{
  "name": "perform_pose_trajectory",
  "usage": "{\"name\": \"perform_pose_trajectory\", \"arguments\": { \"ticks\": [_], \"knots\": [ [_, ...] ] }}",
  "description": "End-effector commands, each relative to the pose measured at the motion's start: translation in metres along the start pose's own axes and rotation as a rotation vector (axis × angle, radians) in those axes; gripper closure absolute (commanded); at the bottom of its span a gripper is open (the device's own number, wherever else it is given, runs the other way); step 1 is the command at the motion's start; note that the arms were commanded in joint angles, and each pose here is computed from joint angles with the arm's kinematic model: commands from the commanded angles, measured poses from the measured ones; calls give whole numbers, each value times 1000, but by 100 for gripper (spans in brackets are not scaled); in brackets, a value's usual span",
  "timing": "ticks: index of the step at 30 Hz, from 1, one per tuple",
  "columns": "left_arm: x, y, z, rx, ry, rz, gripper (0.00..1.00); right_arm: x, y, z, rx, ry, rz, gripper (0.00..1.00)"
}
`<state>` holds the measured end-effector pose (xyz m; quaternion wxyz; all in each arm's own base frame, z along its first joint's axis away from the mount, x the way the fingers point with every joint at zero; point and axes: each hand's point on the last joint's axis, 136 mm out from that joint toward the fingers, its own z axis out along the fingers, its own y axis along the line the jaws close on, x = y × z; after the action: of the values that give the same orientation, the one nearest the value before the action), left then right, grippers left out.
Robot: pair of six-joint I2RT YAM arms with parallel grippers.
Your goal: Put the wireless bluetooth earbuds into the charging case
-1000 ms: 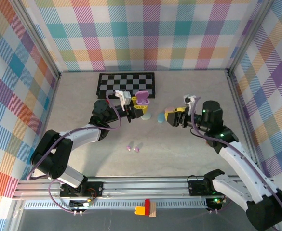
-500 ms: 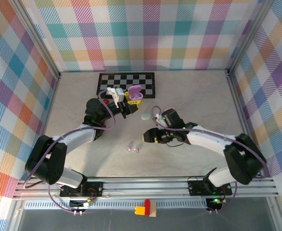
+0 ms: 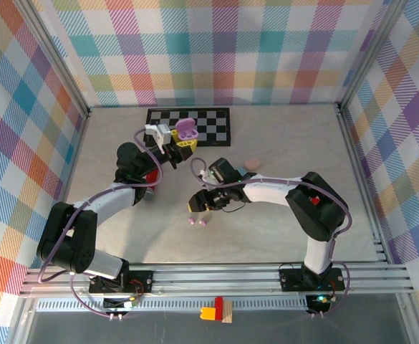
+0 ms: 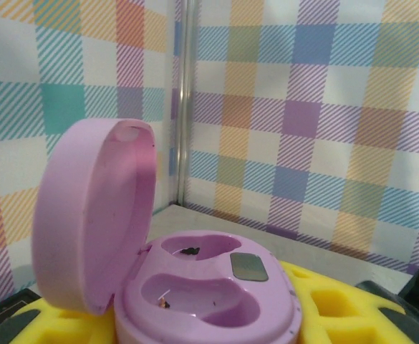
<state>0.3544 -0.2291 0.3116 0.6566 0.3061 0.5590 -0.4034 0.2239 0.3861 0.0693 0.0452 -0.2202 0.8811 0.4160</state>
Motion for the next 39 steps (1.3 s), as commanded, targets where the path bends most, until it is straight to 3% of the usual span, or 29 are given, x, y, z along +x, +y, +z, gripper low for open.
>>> {"name": "perform_pose_trajectory", "arguments": {
  "ticks": [1, 15, 23, 39],
  "knots": [
    [-32, -1, -1, 27, -87, 55, 64, 3, 2, 12, 23, 52, -64, 47],
    [-40, 3, -7, 20, -102, 56, 64, 19, -5, 43, 51, 200, -88, 47],
    [-40, 2, -7, 24, -105, 58, 64, 28, -3, 44, 49, 221, -93, 49],
    [-40, 3, -7, 25, -106, 58, 64, 33, -9, 48, 69, 242, -67, 66]
  ]
}}
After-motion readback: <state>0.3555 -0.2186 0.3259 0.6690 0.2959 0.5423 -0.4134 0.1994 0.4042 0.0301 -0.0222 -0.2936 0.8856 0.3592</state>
